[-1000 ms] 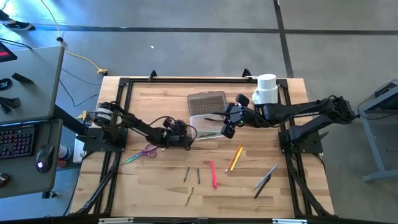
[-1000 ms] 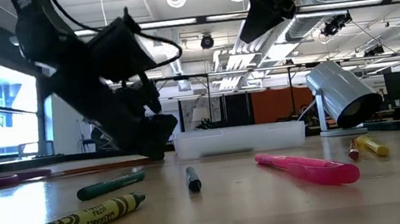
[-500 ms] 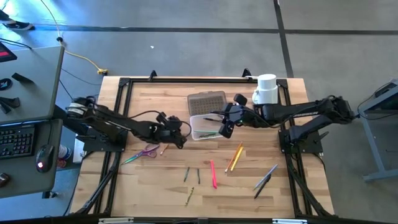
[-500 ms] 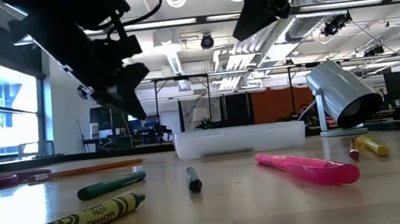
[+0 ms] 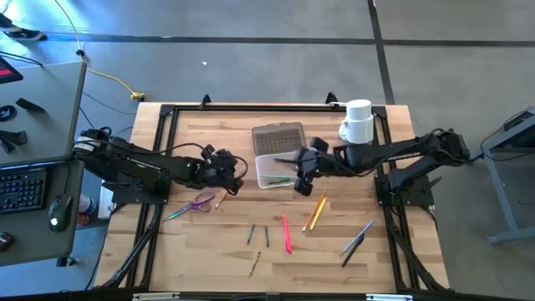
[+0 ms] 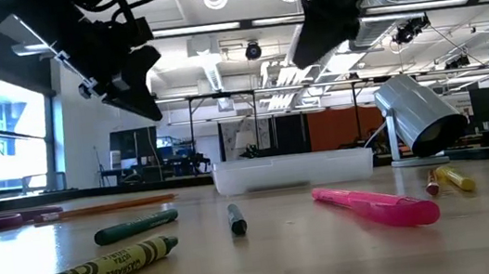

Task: Pick & place school supplies into a supply box
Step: Put the right orange pencil into the gray supply box

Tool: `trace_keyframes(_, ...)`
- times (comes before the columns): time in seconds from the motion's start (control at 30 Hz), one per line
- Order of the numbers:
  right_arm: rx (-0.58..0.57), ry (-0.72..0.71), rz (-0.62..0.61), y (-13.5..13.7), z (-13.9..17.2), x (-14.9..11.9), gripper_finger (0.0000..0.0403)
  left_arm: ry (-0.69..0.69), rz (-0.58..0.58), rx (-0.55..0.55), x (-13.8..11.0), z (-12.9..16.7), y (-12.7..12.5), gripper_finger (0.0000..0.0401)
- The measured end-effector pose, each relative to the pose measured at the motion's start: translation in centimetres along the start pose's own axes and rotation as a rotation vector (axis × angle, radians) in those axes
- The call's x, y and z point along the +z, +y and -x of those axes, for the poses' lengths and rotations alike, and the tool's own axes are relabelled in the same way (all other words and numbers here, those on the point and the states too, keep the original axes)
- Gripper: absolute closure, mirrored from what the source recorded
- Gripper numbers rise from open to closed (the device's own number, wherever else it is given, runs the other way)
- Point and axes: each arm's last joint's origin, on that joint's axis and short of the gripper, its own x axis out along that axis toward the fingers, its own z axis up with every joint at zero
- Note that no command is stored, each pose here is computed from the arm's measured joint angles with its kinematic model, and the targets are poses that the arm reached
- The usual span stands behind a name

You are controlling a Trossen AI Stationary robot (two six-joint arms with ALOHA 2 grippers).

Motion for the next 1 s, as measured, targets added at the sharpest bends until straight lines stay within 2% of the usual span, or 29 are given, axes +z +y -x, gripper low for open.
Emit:
trace_keyframes(0.1, 0.017, 0.076, 0.022, 0.8, 0.1, -1.0, 0.0277, 0.015, -0.057, 0.014, -0.2, 0.0, 0.1, 0.0339)
trace_keyframes(0.17, 0.048, 0.119, 0.104, 1.7, 0.1, -1.7, 0.0277, 0.018, -0.101, 0.016, -0.2, 0.0, 0.2, 0.0339)
trace_keyframes(0.23, 0.132, 0.159, 0.25, 2.9, 0.0, -2.4, 0.0277, 0.003, -0.115, 0.014, -0.1, 0.0, 0.1, 0.0339)
trace_keyframes(0.3, 0.264, 0.201, 0.375, 4.3, -0.3, -3.3, 0.0277, -0.015, -0.128, 0.008, 0.1, 0.0, 0.0, 0.0339)
trace_keyframes(0.4, 0.445, 0.235, 0.442, 6.4, -0.9, -5.1, 0.0277, -0.063, -0.174, -0.015, 0.7, 0.0, -0.4, 0.0339)
trace_keyframes(0.47, 0.495, 0.221, 0.463, 7.6, -1.5, -6.2, 0.0277, -0.097, -0.219, -0.038, 1.1, 0.1, -0.6, 0.0339)
trace_keyframes(0.63, 0.46, 0.185, 0.503, 8.8, -2.4, -8.3, 0.0277, -0.177, -0.226, -0.068, 2.0, 0.2, -1.1, 0.0339)
trace_keyframes(0.83, 0.462, 0.243, 0.518, 8.6, -2.8, -10.8, 0.0277, -0.193, -0.229, -0.068, 2.2, 0.3, -1.1, 0.0339)
trace_keyframes(1.0, 0.451, 0.275, 0.599, 8.0, -3.2, -12.8, 0.0277, -0.195, -0.221, -0.063, 2.2, 0.3, -1.1, 0.0339)
